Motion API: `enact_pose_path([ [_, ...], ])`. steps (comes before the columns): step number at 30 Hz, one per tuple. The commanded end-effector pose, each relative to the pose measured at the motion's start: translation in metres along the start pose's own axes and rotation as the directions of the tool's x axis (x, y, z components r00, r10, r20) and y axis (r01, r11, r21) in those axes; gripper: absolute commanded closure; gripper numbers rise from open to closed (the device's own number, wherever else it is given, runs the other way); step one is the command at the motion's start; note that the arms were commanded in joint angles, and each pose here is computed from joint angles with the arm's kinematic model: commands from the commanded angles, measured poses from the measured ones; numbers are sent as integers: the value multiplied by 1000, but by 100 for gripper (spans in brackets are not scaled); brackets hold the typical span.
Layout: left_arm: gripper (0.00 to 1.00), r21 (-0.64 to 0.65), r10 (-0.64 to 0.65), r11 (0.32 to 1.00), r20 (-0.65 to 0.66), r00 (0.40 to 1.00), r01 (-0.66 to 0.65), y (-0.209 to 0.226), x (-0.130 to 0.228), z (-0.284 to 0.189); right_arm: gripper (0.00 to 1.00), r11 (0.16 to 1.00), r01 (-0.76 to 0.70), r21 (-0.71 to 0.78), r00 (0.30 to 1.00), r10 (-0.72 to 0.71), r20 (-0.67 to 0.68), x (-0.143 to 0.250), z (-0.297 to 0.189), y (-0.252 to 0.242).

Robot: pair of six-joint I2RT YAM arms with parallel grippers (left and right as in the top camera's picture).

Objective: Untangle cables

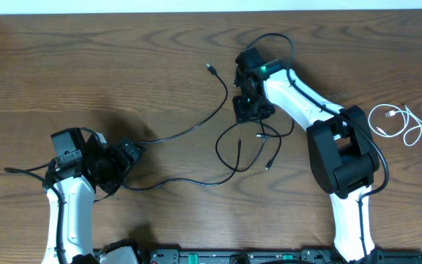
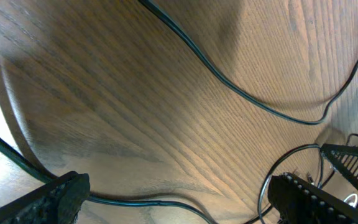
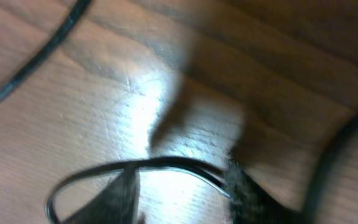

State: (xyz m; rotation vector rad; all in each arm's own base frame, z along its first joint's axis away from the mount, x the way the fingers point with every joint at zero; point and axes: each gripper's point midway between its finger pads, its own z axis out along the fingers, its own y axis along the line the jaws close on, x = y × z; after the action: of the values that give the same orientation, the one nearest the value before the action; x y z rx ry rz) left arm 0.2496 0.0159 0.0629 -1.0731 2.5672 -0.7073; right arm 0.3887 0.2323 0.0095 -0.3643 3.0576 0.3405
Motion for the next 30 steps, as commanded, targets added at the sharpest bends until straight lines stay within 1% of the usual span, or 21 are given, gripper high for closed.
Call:
enact_pose_path([
  [1, 2, 26, 22, 999, 2, 1000, -22, -8, -3, -4, 63, 1000, 1, -3, 1000, -2, -31, 7, 8, 0],
  [2, 2, 26, 22, 999, 2, 1000, -22, -8, -3, -4, 57, 1000, 2, -3, 1000, -2, -30, 7, 8, 0],
  [3, 2, 26, 22, 999, 2, 1000, -22, -8, -3, -4, 48, 1000, 23, -5, 999, -23, -26, 6, 5, 1],
  [5, 2, 26, 22, 999, 2, 1000, -22, -8, -3, -4, 42, 999, 35, -4, 999, -35, -29, 7, -5, 3],
  [10, 2, 26, 22, 999, 2, 1000, -22, -8, -3, -4, 40, 999, 41, 0, 999, -41, -15, 9, -28, 6],
  [15, 2, 26, 22, 999, 2, 1000, -22, -8, -3, -4, 41, 996, 43, 74, 999, -44, 12, 10, -50, -4],
  [18, 2, 26, 22, 999, 2, 1000, -22, -8, -3, -4, 48, 990, 42, 134, 998, -46, 32, 9, -61, -13],
  [21, 2, 26, 22, 999, 2, 1000, -22, -8, -3, -4, 55, 987, 41, 153, 998, -48, 45, 9, -68, -16],
  [23, 2, 26, 22, 999, 2, 1000, -22, -8, -3, -4, 63, 987, 41, 154, 998, -48, 45, 9, -68, -16],
  [25, 2, 26, 22, 999, 2, 1000, -22, -8, -3, -4, 75, 983, 39, 178, 998, -47, 46, 9, -69, -20],
  [26, 2, 26, 22, 999, 2, 1000, -22, -8, -3, -4, 88, 973, 21, 229, 998, -35, 55, 8, -71, -29],
  [28, 2, 26, 22, 999, 2, 1000, -22, -8, -3, -4, 97, 961, -13, 277, 998, -5, 66, 8, -73, -38],
  [30, 2, 26, 22, 999, 2, 1000, -22, -8, -3, -4, 99, 952, -50, 302, 997, 29, 72, 10, -73, -43],
])
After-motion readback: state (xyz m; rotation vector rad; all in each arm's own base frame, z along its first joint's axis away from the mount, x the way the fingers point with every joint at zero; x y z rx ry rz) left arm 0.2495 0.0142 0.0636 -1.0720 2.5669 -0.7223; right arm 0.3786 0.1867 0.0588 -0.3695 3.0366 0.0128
